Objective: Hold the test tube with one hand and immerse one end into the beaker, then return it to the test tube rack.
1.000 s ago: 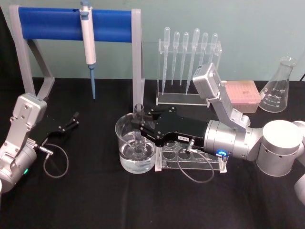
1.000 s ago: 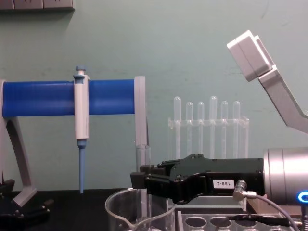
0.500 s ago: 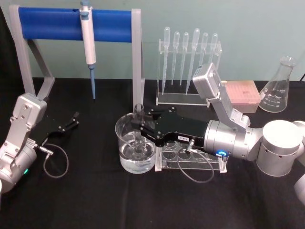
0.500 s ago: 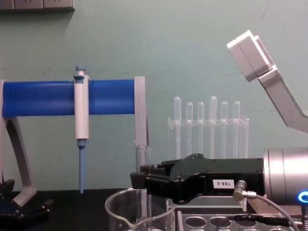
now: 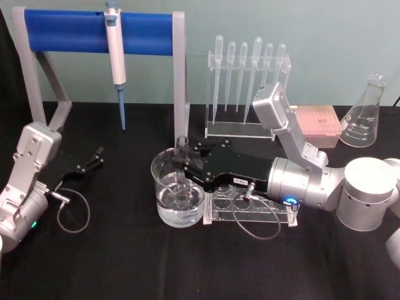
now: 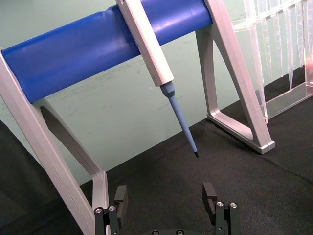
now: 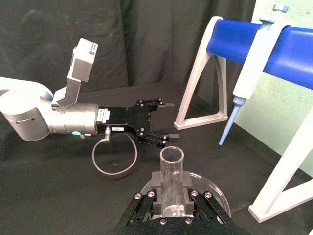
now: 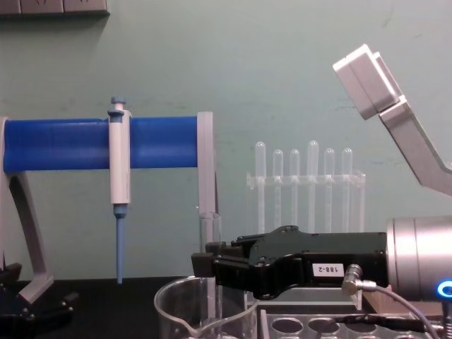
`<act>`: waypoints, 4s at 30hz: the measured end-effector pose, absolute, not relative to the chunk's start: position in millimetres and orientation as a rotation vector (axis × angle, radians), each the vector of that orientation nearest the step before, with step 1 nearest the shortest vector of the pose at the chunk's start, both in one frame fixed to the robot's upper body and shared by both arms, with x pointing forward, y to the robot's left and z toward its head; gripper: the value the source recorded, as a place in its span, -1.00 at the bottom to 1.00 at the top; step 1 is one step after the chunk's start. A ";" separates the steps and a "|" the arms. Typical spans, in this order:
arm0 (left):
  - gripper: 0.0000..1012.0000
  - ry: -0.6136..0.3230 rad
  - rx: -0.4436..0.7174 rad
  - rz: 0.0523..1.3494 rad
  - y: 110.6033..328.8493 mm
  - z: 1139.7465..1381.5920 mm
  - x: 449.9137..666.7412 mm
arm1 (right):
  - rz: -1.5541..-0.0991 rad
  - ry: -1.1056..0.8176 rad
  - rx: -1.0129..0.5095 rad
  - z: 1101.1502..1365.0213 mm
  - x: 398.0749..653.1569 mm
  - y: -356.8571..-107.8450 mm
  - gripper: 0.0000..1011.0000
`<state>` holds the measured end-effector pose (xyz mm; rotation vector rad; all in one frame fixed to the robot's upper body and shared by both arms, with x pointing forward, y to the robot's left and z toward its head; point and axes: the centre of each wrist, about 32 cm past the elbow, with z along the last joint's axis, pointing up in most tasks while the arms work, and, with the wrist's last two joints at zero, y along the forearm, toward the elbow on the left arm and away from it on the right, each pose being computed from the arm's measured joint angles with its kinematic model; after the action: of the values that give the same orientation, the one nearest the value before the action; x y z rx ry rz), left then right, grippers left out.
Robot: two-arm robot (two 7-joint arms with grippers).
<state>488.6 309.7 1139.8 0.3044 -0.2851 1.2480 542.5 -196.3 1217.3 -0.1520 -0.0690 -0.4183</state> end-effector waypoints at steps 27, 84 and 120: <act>0.98 -0.285 0.304 1.248 309.7 1139.8 488.6 | -0.418 -0.069 -0.152 1217.3 542.5 -196.3 -0.52; 0.98 -0.285 0.305 1.248 309.7 1139.8 488.6 | -0.548 -0.194 -0.098 1267.4 489.4 -283.7 -0.52; 0.98 -0.285 0.304 1.248 309.6 1139.8 488.6 | -0.595 -0.130 -0.112 1224.9 502.0 -280.2 -0.52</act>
<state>488.6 309.6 1139.8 0.3044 -0.2850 1.2479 502.0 -280.2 1224.9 -0.1120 -0.1296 -0.5953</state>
